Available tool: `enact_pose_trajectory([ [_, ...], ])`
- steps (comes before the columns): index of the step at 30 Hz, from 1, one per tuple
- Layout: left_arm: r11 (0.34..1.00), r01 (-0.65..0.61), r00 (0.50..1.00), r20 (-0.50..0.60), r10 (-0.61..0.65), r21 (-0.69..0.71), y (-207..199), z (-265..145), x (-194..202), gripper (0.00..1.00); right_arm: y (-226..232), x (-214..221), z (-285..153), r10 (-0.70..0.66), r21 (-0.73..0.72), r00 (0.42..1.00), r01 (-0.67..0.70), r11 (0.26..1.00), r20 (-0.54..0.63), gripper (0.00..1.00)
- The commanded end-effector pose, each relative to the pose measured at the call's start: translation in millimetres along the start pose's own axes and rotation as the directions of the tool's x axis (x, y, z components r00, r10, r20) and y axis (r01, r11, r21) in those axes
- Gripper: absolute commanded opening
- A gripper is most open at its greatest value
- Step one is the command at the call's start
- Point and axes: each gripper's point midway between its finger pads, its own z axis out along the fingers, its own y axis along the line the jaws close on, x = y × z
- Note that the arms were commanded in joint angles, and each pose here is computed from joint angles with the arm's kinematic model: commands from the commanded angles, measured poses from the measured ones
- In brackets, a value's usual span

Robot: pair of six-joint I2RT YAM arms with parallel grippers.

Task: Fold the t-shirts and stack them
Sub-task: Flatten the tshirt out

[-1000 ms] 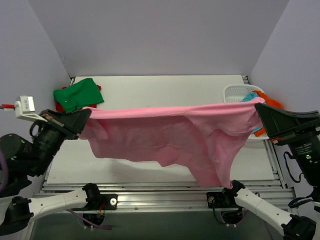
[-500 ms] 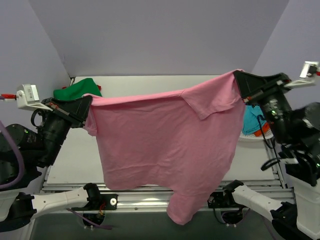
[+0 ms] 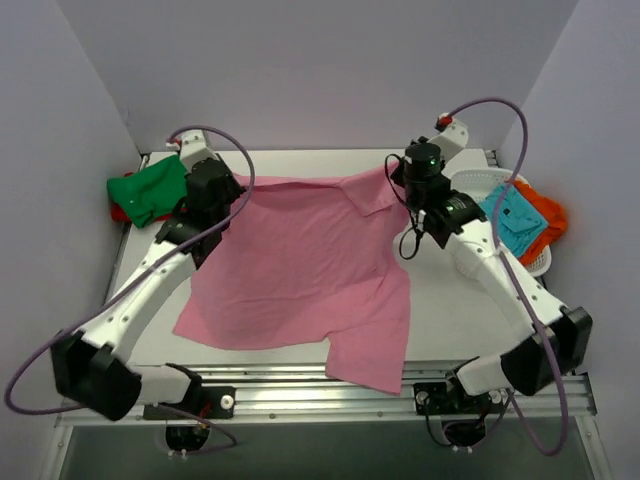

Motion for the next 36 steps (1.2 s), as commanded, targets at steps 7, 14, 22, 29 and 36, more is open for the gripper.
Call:
enact_pose_trajectory([
  [7, 0.992, 0.103, 0.982, -0.168, -0.091, 0.068, 27.2, 227.8, 101.6, 0.02, -5.2, 73.8, 189.2, -0.033, 0.218, 0.997, 0.016, 0.976, 0.074, 0.0],
  [14, 0.987, 0.102, 0.977, -0.201, -0.075, 0.128, 27.0, 313.6, 102.7, 0.23, 16.0, 69.4, 269.6, -0.049, 0.214, 0.986, 0.014, 0.977, 0.161, 0.68],
  [22, 0.963, 0.201, 0.977, -0.108, -0.183, 0.181, 39.8, 322.6, 30.8, 0.94, 44.1, -6.7, 248.4, -0.017, 0.151, 0.939, -0.037, 0.988, 0.345, 1.0],
  [29, 0.969, 0.24, 0.971, -0.009, -0.24, 0.061, 61.8, 278.5, -16.6, 0.94, 38.9, -22.0, 182.0, 0.034, 0.103, 0.933, -0.075, 0.992, 0.358, 1.0],
  [36, 0.957, 0.288, 0.957, -0.036, -0.287, 0.027, 86.9, 230.0, 36.3, 0.94, 1.7, 60.2, 206.7, 0.05, 0.057, 0.991, -0.057, 0.997, 0.121, 0.98],
])
